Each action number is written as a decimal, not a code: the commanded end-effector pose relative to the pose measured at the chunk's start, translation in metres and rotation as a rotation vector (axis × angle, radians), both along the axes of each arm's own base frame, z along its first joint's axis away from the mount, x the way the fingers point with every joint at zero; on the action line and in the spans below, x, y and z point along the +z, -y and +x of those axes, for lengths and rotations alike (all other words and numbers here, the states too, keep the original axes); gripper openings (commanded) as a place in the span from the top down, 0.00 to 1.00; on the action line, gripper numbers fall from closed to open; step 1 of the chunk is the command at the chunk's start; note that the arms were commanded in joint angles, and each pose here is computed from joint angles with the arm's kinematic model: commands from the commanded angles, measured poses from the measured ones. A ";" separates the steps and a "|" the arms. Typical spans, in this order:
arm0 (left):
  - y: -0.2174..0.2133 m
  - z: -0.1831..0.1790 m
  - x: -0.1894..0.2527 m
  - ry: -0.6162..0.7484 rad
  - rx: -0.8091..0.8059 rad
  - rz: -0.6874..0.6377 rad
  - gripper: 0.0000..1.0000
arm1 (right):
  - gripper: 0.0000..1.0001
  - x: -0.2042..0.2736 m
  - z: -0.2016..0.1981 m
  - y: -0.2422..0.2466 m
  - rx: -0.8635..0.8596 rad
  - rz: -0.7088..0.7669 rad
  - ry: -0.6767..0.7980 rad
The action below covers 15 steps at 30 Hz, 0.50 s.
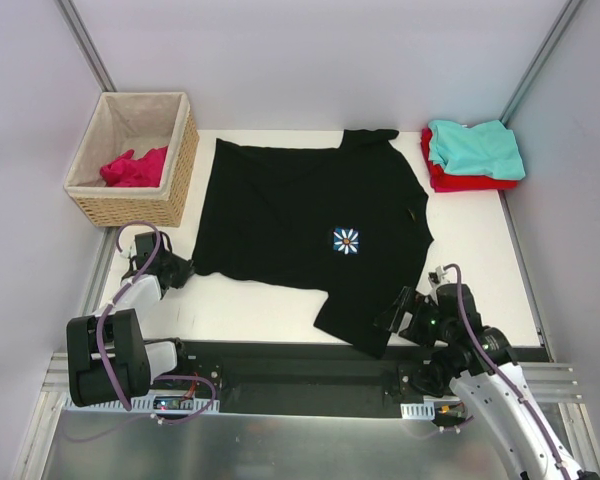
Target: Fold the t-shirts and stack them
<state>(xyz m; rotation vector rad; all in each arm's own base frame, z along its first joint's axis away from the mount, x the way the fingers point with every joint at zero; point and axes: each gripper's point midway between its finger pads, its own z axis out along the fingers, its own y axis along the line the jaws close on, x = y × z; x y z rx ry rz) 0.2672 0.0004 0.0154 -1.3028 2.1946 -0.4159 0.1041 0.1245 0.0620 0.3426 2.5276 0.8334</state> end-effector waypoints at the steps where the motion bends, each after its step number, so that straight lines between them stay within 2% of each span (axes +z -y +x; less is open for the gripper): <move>1: 0.008 -0.027 -0.020 -0.109 -0.008 -0.037 1.00 | 0.07 -0.010 -0.023 -0.003 -0.001 0.028 -0.132; 6: 0.008 -0.026 -0.021 -0.106 -0.006 -0.044 1.00 | 0.07 -0.023 -0.039 0.000 0.040 -0.004 -0.218; 15: 0.009 -0.024 -0.021 -0.102 -0.011 -0.048 1.00 | 0.12 -0.035 -0.035 -0.011 0.085 -0.004 -0.266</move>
